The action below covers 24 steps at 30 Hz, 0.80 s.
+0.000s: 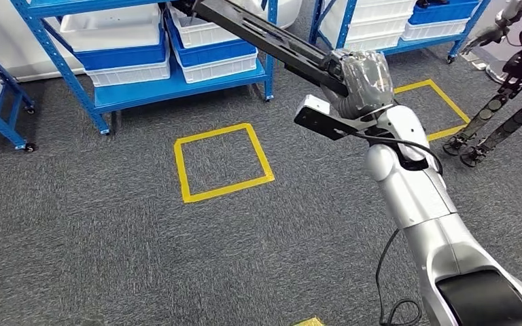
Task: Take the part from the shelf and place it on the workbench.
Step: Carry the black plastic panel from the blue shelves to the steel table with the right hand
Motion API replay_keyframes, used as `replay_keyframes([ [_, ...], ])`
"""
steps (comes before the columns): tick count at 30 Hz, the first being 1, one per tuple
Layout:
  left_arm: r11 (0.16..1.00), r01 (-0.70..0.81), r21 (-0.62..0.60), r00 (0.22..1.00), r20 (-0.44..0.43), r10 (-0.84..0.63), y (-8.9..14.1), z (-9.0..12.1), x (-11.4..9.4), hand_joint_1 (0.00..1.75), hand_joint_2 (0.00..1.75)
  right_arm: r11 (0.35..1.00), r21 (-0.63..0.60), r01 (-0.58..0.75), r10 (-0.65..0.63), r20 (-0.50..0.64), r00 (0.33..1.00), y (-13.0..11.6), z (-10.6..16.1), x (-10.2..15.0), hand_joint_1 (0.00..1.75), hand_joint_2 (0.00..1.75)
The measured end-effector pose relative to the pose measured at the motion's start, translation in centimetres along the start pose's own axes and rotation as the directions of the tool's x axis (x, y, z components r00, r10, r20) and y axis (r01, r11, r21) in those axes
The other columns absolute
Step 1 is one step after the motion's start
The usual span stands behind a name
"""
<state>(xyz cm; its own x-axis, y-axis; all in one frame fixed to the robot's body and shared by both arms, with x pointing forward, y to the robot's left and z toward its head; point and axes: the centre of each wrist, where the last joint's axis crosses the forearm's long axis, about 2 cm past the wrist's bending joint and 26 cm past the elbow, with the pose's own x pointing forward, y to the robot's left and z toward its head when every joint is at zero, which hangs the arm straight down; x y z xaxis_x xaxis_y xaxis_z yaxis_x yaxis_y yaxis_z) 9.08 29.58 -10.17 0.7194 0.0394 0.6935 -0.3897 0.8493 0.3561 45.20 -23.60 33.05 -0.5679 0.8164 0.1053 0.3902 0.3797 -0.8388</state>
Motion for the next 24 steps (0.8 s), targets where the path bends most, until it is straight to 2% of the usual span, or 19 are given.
replay_keyframes([
  [8,1.000,0.011,-0.007,1.000,0.004,-0.011,-0.1,0.1,-0.1,0.00,1.75,0.999,-0.001,-0.047,0.047,-0.045,0.998,-0.1,0.4,-1.3,1.59,1.75],
  [19,0.999,0.030,-0.020,1.000,0.000,-0.030,-0.1,-0.1,0.2,0.00,1.75,0.992,-0.002,-0.126,0.124,-0.145,0.982,-1.3,1.5,-4.8,1.59,1.75],
  [24,0.999,0.045,-0.018,0.999,0.001,-0.045,0.4,-0.4,0.3,0.00,1.75,0.982,-0.002,-0.188,0.184,-0.198,0.963,-3.2,1.6,-7.2,1.59,1.75],
])
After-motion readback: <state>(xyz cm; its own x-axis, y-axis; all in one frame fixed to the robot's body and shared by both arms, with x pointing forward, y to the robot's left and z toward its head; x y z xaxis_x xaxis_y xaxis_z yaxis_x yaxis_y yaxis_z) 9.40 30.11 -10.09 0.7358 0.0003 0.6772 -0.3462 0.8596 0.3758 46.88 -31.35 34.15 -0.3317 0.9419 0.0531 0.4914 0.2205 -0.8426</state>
